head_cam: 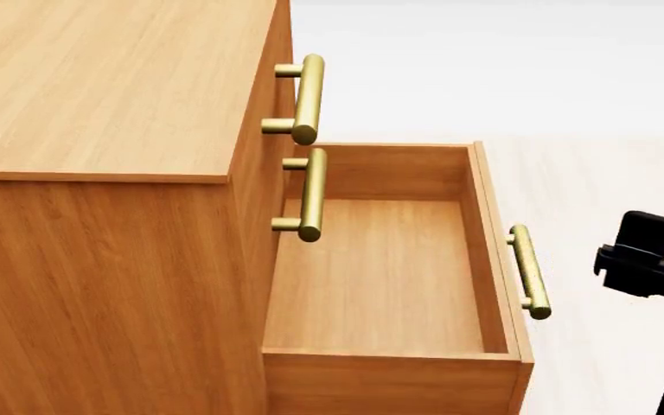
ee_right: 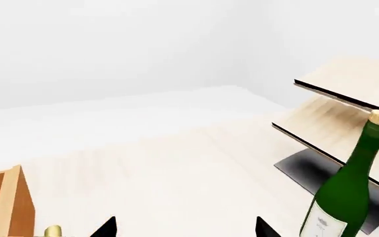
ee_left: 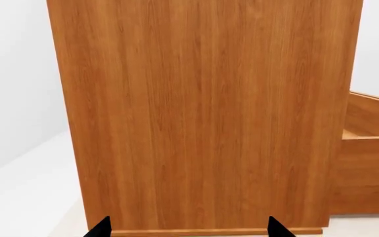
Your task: Put the bowl in the bottom drawer of the cabinet and close it.
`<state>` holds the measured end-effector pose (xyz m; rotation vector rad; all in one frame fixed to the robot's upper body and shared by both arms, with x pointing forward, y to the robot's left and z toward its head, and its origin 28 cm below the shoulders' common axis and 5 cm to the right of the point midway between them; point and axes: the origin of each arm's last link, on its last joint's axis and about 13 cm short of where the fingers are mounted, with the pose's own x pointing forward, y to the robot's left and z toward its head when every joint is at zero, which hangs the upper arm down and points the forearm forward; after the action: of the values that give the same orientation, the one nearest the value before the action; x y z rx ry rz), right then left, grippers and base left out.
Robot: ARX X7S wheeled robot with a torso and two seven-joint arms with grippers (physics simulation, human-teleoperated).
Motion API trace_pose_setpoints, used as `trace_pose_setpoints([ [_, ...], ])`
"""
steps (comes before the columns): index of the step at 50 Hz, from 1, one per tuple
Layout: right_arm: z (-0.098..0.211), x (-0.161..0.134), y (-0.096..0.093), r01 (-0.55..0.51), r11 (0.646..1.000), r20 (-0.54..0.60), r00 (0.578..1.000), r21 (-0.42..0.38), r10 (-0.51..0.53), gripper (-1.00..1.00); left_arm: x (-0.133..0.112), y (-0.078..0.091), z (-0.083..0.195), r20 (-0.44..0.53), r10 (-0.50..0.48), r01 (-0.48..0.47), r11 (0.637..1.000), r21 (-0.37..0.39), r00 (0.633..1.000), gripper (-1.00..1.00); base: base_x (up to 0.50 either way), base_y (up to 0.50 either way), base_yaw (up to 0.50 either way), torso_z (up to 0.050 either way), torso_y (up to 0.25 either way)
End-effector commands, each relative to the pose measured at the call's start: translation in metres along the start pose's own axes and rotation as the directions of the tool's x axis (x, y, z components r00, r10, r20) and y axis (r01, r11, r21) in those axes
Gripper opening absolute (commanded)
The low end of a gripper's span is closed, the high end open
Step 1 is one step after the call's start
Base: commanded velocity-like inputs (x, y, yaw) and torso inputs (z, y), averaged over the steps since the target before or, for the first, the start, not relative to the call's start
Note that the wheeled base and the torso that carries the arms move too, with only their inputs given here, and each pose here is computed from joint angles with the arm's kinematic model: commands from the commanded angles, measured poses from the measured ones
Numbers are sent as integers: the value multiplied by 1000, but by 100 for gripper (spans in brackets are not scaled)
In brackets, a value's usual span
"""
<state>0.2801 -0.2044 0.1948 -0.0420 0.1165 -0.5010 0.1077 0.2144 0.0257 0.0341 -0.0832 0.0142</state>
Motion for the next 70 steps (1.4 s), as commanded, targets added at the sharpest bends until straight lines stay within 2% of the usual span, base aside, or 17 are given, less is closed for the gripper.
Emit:
trace_pose_setpoints([
  [1, -1, 2, -9, 119, 993, -20, 993, 7, -119, 100, 1, 0, -2, 1, -1, 1, 1000, -1, 1000, 100, 0, 0, 0, 0, 0],
  [4, -2, 4, -11, 151, 989, -15, 988, 11, -151, 100, 0, 0, -2, 1, -1, 1, 1000, -2, 1000, 100, 0, 0, 0, 0, 0],
  [14, -14, 12, -15, 236, 971, -98, 968, 49, -230, 100, 0, 0, -2, 2, 0, 0, 1000, -2, 1000, 100, 0, 0, 0, 0, 0],
  [19, -20, 14, -19, 256, 963, -141, 960, 80, -243, 100, 0, 0, -1, 2, 0, 0, 1000, -3, 1000, 100, 0, 0, 0, 0, 0],
  [24, -23, 15, -23, 287, 955, -152, 950, 75, -273, 100, -1, 0, 0, 2, 0, 0, 1000, -3, 1000, 100, 0, 0, 0, 0, 0],
  [26, -24, 16, -24, 282, 954, -179, 948, 101, -262, 100, -2, 0, 0, 2, 0, 0, 1000, -3, 1000, 100, 0, 0, 0, 0, 0],
  [29, -27, 17, -26, 315, 946, -197, 935, 75, -295, 100, -2, 0, 1, 2, 0, 0, 1000, -3, 1000, 100, 0, 0, 0, 0, 0],
  [33, -32, 17, -26, 292, 952, -241, 934, 90, -264, 100, -2, 0, 1, 2, -1, 1, 1000, -3, 1000, 100, 0, 0, 0, 0, 0],
  [36, -37, 20, -26, 305, 950, -253, 926, 72, -279, 100, -2, 0, 1, 2, -1, 1, 1000, -3, 1000, 100, 0, 0, 0, 0, 0],
  [38, -39, 21, -26, 288, 951, -298, 923, 116, -243, 100, -2, 0, 1, 2, -1, 1, 1000, -3, 1000, 100, 0, 0, 0, 0, 0],
  [40, -42, 22, -27, 301, 945, -322, 914, 127, -248, 100, -2, 0, 1, 2, -1, 1, 1000, -3, 1000, 100, 0, 0, 0, 0, 0],
  [42, -44, 23, -27, 308, 944, -323, 911, 117, -257, 100, -2, 0, 1, 2, -1, 1, 1000, -3, 1000, 100, 0, 0, 0, 0, 0],
  [43, -46, 24, -27, 322, 943, -350, 896, 86, -274, 100, -2, 0, 1, 2, 0, 0, 1000, -3, 1000, 100, 0, 0, 0, 0, 0],
  [45, -47, 25, -27, 319, 943, -348, 899, 100, -267, 100, -2, 0, 1, 2, 0, 0, 1000, -2, 1000, 100, 0, 0, 0, 0, 0],
  [54, -54, 27, -32, 394, 908, -407, 859, 140, -310, 100, -1, 0, 0, 2, 0, 0, 1000, -3, 1000, 100, 0, 0, 0, 0, 0],
  [57, -56, 28, -36, 450, 884, -417, 833, 127, -364, 100, 0, 0, 0, 2, 0, 0, 1000, -3, 1000, 100, 0, 0, 0, 0, 0],
  [70, -62, 28, -41, 522, 846, -437, 790, 109, -431, 100, 0, 0, -1, 2, 0, 0, 1000, -2, 1000, 100, 0, 0, 0, 0, 0],
])
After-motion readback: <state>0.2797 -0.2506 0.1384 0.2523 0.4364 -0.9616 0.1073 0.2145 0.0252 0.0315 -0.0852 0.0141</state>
